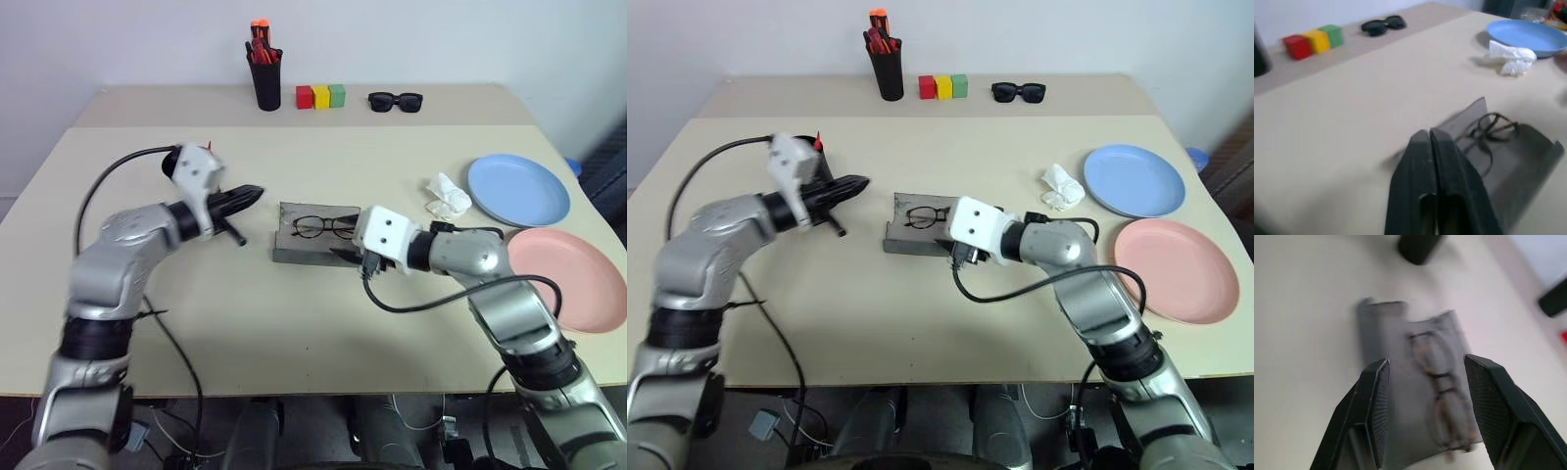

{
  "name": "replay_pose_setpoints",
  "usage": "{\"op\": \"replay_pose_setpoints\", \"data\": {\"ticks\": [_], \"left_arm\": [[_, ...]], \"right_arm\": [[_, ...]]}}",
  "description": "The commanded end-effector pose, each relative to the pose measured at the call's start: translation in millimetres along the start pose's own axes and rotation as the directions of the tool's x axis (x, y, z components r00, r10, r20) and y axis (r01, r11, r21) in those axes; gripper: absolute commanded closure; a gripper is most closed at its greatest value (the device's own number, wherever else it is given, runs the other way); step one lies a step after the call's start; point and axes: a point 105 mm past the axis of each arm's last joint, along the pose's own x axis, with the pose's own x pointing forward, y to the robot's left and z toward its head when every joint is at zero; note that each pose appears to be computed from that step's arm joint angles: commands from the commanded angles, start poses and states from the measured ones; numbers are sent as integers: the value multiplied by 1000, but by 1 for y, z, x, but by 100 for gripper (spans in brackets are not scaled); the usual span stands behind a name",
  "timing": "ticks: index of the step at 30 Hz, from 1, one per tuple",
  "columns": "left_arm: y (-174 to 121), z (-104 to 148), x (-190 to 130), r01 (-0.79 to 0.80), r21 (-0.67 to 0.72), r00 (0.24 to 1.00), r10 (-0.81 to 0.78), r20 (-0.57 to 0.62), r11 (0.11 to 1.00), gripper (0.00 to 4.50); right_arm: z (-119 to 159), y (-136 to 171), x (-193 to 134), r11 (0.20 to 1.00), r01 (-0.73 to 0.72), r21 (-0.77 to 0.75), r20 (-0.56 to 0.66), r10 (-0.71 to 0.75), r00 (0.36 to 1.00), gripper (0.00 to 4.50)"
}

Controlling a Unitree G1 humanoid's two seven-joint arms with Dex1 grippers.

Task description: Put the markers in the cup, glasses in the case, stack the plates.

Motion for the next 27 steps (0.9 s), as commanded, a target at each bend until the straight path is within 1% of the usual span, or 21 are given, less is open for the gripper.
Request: {"op": "replay_pose_setpoints", "data": {"ticks": [1,3,5,7,9,11,18,21,23,27], "left_arm": [[-2,8,34,46,13,999,-46,-8,999,447],[1,4,55,45,45,997,-42,-64,998,447],[8,1,70,17,67,994,-10,-107,998,447],[13,7,84,-5,54,994,11,-110,999,447],[16,12,95,-16,54,992,23,-124,998,447],[14,9,101,5,75,986,8,-167,997,447],[10,-8,105,92,127,957,-52,-285,988,447],[2,-19,100,196,137,932,-141,-333,971,447],[0,-20,98,231,137,924,-173,-341,963,447],[-6,-15,89,338,122,907,-289,-307,933,447]], "right_arm": [[7,-2,-11,999,39,-16,25,-38,999,206],[7,2,-13,999,47,0,26,-47,999,206],[8,5,-15,999,51,17,32,-51,998,206],[9,11,-18,998,47,39,36,-48,998,206],[8,16,-21,998,41,57,33,-43,999,206],[6,21,-25,997,37,71,24,-39,999,206],[3,21,-29,994,58,93,16,-60,998,206],[4,21,-29,993,65,101,25,-68,997,206],[4,21,-29,992,67,103,27,-70,997,206],[-2,20,-30,991,73,111,12,-75,997,206]]}}
